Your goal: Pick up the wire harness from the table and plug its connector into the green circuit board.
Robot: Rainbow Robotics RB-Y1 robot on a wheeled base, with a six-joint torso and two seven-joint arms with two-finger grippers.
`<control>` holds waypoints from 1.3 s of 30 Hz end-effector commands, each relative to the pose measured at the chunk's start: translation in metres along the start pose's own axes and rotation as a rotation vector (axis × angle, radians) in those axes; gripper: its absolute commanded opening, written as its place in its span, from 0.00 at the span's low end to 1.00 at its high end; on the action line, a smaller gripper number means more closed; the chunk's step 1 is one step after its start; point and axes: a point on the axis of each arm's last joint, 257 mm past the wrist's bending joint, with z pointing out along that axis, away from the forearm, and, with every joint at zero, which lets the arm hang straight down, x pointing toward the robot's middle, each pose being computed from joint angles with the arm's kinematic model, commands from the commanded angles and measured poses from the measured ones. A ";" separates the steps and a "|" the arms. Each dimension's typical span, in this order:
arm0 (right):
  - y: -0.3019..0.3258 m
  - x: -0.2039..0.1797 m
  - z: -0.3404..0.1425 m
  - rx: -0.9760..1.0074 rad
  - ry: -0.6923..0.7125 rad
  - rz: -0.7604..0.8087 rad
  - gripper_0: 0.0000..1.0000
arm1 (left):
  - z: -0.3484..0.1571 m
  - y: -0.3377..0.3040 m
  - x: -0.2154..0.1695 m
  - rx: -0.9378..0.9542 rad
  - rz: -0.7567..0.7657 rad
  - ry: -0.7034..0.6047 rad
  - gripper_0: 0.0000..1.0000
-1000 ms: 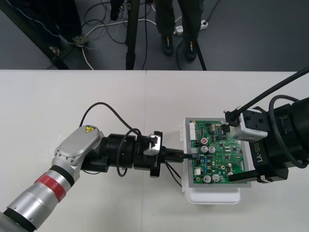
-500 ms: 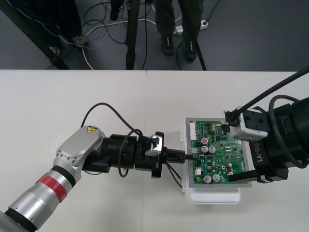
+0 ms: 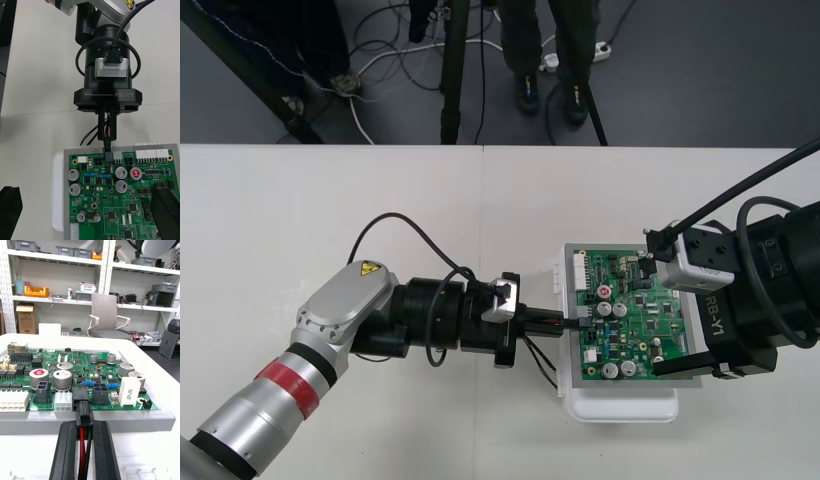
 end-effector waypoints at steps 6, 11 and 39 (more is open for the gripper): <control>0.000 -0.008 0.000 0.006 -0.003 -0.071 1.00 | 0.033 0.010 -0.029 0.009 0.126 -0.052 0.00; 0.000 -0.008 0.000 0.006 -0.003 -0.071 1.00 | 0.034 0.011 -0.033 0.005 0.146 -0.065 0.00; 0.000 -0.008 0.000 0.006 -0.003 -0.071 1.00 | 0.047 0.009 -0.044 0.004 0.209 -0.098 0.00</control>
